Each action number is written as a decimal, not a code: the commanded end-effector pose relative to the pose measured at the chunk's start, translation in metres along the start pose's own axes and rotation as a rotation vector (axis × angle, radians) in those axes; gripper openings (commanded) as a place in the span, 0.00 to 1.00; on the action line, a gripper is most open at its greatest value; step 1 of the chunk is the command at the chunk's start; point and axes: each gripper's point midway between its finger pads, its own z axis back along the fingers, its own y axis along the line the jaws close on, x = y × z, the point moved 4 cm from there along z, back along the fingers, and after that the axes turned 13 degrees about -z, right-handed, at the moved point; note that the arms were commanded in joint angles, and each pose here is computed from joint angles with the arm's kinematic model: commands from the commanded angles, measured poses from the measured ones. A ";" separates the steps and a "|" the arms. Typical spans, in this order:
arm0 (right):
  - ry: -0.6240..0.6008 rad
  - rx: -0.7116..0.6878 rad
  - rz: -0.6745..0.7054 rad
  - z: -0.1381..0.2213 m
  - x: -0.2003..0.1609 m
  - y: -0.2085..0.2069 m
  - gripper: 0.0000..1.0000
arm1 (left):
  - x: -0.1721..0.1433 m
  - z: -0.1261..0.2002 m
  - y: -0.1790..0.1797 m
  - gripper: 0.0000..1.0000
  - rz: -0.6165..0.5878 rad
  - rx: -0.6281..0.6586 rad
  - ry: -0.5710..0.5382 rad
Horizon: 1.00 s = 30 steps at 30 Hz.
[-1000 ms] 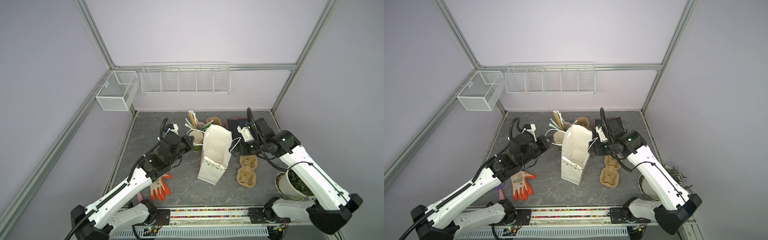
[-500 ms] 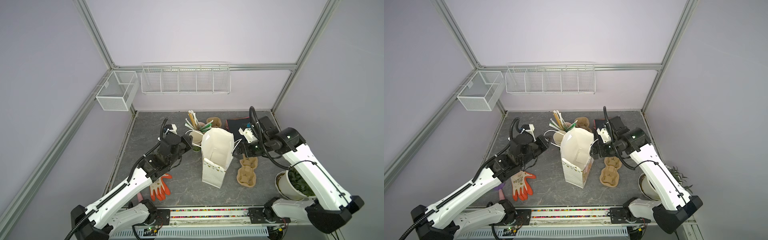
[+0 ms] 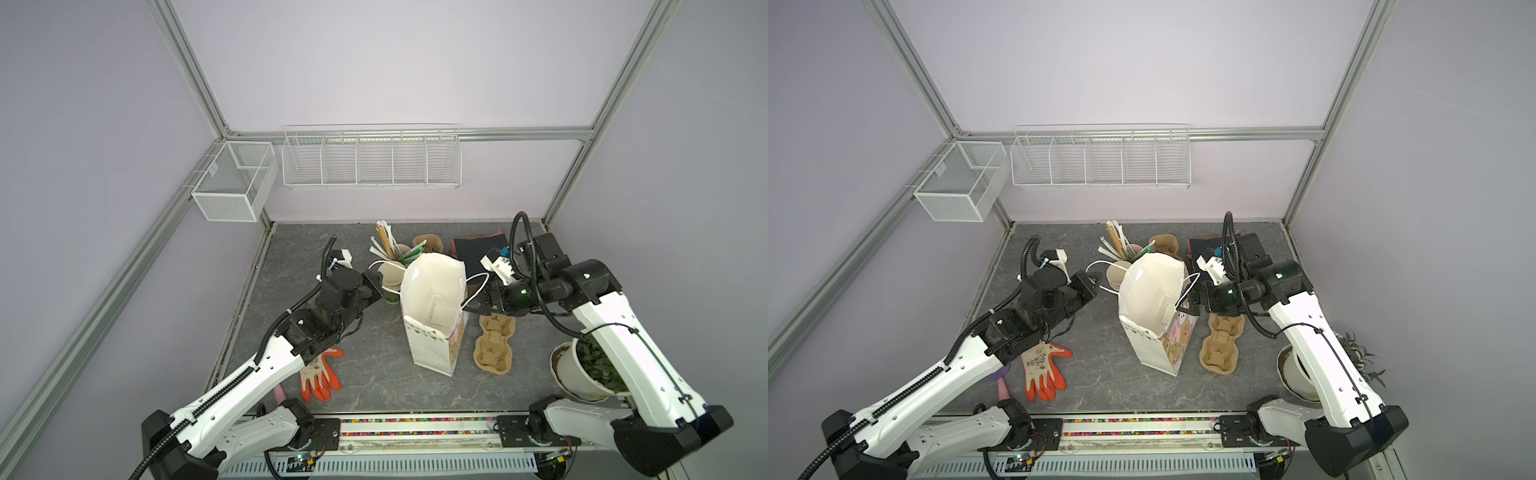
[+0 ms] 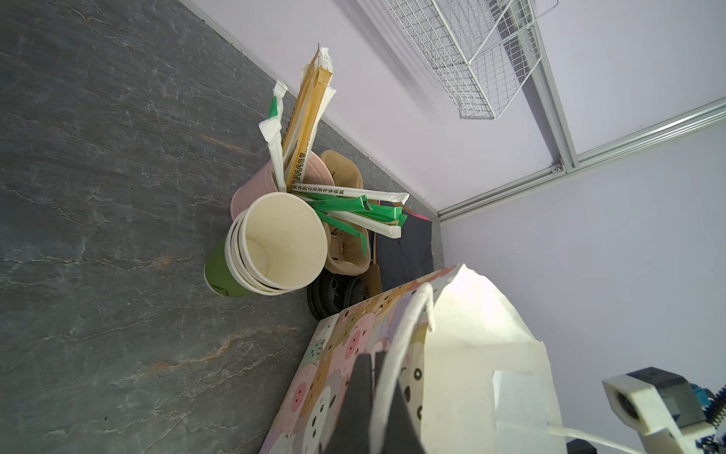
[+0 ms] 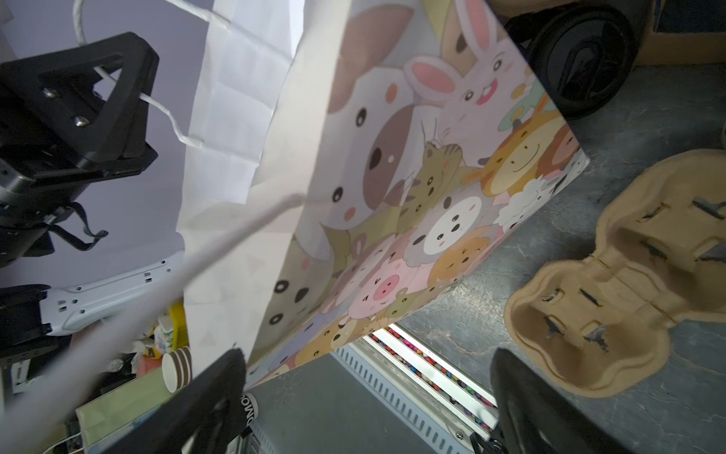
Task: Pack a coffee takeout order
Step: Press the takeout bag at the center of the table.
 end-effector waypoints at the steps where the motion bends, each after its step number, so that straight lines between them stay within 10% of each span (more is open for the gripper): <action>1: 0.030 0.114 -0.020 -0.003 -0.003 0.007 1.00 | 0.005 0.008 0.009 0.00 0.006 0.039 -0.042; 13: -0.124 -0.063 -0.013 0.017 -0.002 -0.012 0.94 | 0.004 0.004 0.002 0.00 0.030 0.005 -0.032; 24: -0.312 0.220 0.044 0.068 0.015 0.058 0.97 | -0.007 -0.003 -0.007 0.00 0.053 -0.009 -0.021; 30: -0.293 0.148 -0.020 0.057 0.020 0.053 0.87 | -0.011 -0.004 -0.006 0.00 0.073 0.005 -0.022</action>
